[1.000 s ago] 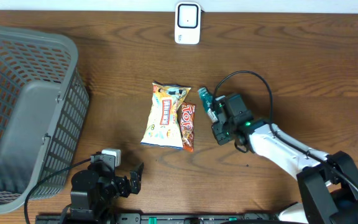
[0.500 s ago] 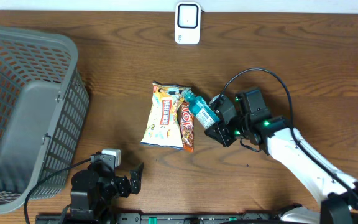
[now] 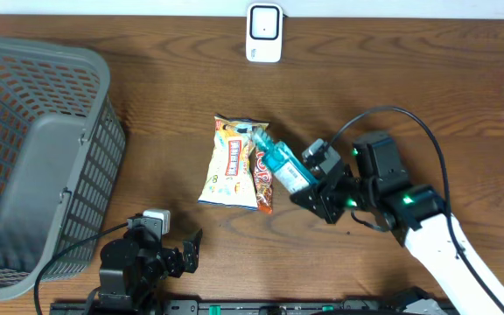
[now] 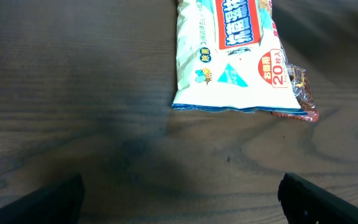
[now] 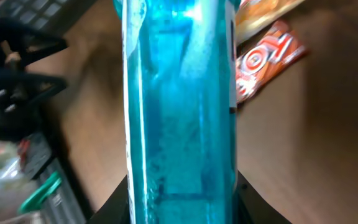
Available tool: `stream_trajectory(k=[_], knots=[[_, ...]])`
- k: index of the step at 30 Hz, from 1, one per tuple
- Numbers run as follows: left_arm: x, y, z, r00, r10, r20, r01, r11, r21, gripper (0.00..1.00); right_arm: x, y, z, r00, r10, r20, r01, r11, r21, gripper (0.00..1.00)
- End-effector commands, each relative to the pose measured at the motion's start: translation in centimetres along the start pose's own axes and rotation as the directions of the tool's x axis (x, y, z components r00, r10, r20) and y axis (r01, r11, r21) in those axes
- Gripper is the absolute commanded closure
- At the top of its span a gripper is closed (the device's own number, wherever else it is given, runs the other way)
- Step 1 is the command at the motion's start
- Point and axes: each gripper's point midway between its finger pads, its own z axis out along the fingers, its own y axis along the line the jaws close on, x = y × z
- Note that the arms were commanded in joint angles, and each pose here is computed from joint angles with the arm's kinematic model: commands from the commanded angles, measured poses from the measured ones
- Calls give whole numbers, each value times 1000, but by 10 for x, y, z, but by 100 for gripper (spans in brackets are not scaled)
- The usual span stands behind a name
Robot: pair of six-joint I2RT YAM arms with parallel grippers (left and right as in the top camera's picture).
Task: Scan the item barcode
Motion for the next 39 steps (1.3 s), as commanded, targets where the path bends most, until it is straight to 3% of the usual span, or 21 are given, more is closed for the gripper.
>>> stream_trajectory(k=[1,13,22,25,30,35,39], knots=[[11,2,0,999,-13,-39,13,1000,-5,0,-11,27,-15,998,-55,42,60,992,-111,99],[11,2,0,999,-13,-39,13,1000,-5,0,10,74,-26,996,-85,14,84,923,-376,99],[11,2,0,999,-13,-39,13,1000,-5,0,10,72,-26,996,-90,12,88,926,-366,99],[11,2,0,999,-13,-39,13,1000,-5,0,12,59,-21,994,-106,-4,100,952,-289,99],[11,2,0,999,-13,-39,13,1000,-5,0,-14,9,-10,993,-108,42,109,994,-22,99],[11,2,0,999,-13,-39,13,1000,-5,0,-52,-47,1,986,-102,130,71,971,229,99],[11,2,0,999,-13,-39,13,1000,-5,0,-79,-82,14,972,-109,210,31,939,342,99]])
